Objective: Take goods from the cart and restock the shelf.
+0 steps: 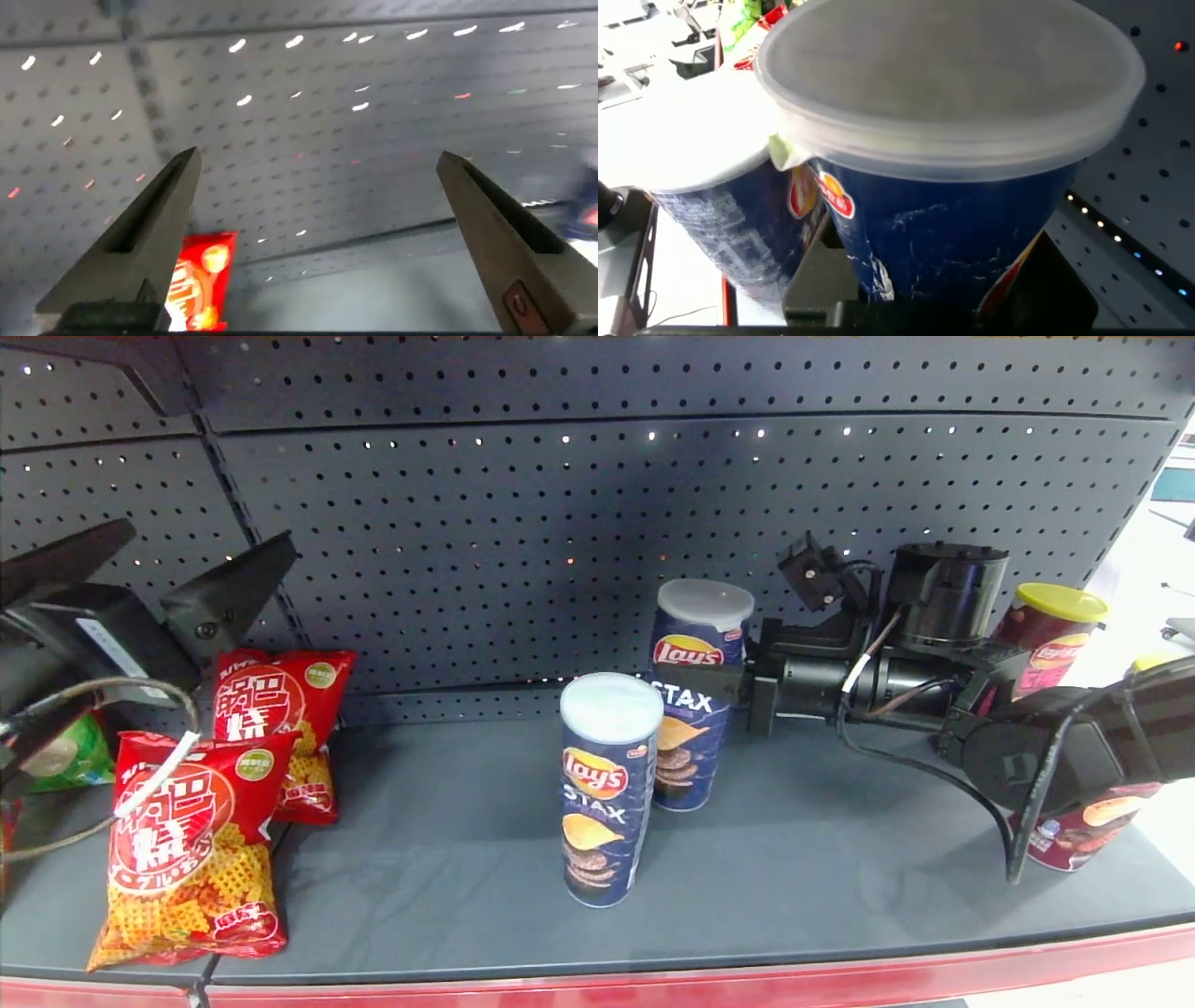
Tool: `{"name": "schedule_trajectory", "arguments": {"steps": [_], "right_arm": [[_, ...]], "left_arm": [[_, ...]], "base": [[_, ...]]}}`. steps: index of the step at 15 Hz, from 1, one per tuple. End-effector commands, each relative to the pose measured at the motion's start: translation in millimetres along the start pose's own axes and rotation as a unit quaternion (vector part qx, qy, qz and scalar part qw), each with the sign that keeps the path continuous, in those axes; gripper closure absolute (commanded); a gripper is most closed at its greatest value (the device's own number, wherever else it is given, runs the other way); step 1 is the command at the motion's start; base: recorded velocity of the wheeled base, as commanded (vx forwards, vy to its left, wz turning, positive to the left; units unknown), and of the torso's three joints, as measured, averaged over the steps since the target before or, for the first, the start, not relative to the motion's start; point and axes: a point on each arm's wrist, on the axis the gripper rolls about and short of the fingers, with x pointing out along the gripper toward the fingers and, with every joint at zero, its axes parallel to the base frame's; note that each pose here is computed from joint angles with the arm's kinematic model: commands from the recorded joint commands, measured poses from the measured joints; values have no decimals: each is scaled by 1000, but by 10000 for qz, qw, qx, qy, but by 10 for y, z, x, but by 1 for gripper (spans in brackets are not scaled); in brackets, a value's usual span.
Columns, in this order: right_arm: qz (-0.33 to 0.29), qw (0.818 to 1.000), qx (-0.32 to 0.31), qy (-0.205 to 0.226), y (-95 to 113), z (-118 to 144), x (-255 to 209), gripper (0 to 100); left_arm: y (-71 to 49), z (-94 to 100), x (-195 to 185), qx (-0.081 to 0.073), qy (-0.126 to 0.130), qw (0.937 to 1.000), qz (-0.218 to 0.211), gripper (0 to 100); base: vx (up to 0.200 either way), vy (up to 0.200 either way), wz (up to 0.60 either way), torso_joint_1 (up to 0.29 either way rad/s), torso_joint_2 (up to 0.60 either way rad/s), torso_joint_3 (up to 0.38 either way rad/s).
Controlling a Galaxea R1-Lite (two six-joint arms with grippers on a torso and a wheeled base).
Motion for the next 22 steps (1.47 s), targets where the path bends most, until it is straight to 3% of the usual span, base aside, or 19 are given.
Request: {"name": "schedule_trajectory", "arguments": {"steps": [1,2,4,5,6,9,11,12,13,14,15,17,18,20,22], "right_arm": [[0,10000,-1,-1,1,2,-5,100],[-10,10000,-14,-23,-4,19,-9,100],[-28,10000,7,-50,10,49,-29,100],[-21,10000,1,-56,19,56,-32,100],[-30,10000,-19,-78,31,82,-48,100],[-31,10000,-30,-89,38,94,-57,100],[-41,9999,-50,-111,55,119,-78,100],[-41,9999,-50,-111,55,119,-78,100],[-50,9999,-65,-128,62,136,-96,100],[-66,9999,-75,-139,65,147,-109,100],[-112,9998,-73,-136,47,147,-129,100],[-183,9997,-86,-149,35,161,-151,100],[-207,9996,-88,-159,29,169,-154,100],[-318,9992,-63,-219,-35,211,-207,100],[-448,9986,46,-264,-92,241,-282,100]], "left_arm": [[10,46,-327,-70,-47,9984,-564,0],[49,-8,-480,-59,331,9953,-903,0],[105,-2,-647,6,697,9910,-1144,0],[130,27,-704,22,762,9902,-1173,0],[190,126,-868,45,939,9847,-1470,0],[311,342,-1217,71,1614,9570,-2411,0],[293,464,-1222,-47,1648,9360,-3111,0],[293,464,-1222,-47,1648,9360,-3111,0],[226,508,-1133,-319,1727,9102,-3752,0],[210,464,-1128,-435,1852,9021,-3873,0],[204,402,-1142,-566,1987,8963,-3923,0],[235,342,-1235,-869,2099,8928,-3891,0],[257,273,-1306,-950,2150,8916,-3870,0],[277,145,-1399,-996,2208,8875,-3921,0],[266,75,-1434,-1081,1969,8764,-4259,0]], "base": [[0,0,0,0,0,0],[0,0,0,0,0,0],[0,0,0,0,0,0],[0,0,0,0,0,0],[0,0,0,0,0,0],[0,0,0,0,0,0],[0,0,0,0,0,0],[0,0,0,0,0,0],[0,0,0,0,0,0],[0,0,0,0,0,0],[0,0,0,0,0,0],[0,0,0,0,0,0],[0,0,0,0,0,0],[0,0,0,0,0,0],[0,0,0,0,0,0]]}}
